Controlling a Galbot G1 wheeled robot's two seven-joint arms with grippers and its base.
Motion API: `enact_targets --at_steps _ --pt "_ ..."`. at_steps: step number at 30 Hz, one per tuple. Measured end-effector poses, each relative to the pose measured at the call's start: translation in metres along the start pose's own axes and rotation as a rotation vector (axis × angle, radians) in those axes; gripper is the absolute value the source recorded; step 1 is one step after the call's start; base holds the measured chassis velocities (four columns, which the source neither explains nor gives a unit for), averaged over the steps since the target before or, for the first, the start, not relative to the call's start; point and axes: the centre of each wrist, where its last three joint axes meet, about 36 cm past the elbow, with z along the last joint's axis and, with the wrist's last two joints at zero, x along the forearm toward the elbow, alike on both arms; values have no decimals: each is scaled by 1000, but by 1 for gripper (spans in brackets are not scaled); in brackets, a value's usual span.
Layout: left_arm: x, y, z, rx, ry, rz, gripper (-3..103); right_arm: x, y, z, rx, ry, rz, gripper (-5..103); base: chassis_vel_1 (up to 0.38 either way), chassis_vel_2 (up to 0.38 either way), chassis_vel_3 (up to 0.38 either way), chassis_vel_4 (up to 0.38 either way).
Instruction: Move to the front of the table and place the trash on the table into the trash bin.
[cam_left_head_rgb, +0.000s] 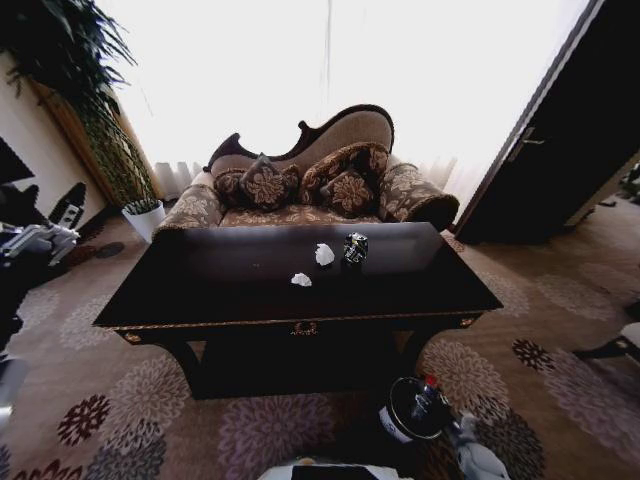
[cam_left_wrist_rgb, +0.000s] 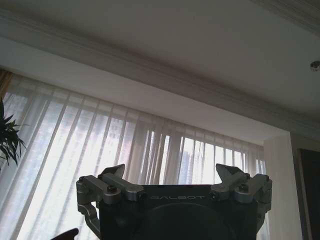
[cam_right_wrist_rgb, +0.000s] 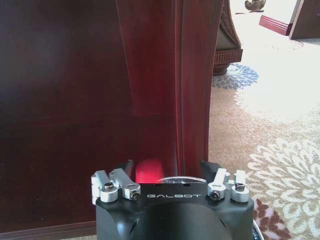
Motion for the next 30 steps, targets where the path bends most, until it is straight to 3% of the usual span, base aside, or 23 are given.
enact_targets --at_steps 6,14,18,24,30 --pt "0 -1 0 0 0 2 100 4 1 1 -7 -8 -2 99 0 0 0 0" --pt "0 3 3 6 -1 -8 100 26 3 -3 -16 -50 -20 100 0 0 0 0" --pt "0 8 11 8 7 -28 100 49 1 -14 67 -91 -72 100 0 0 0 0" --pt "-2 13 25 21 13 -45 100 90 3 -29 115 -161 -134 100 0 0 0 0" --pt "-4 11 35 25 19 -48 100 125 5 -75 159 -290 -214 100 0 0 0 0"
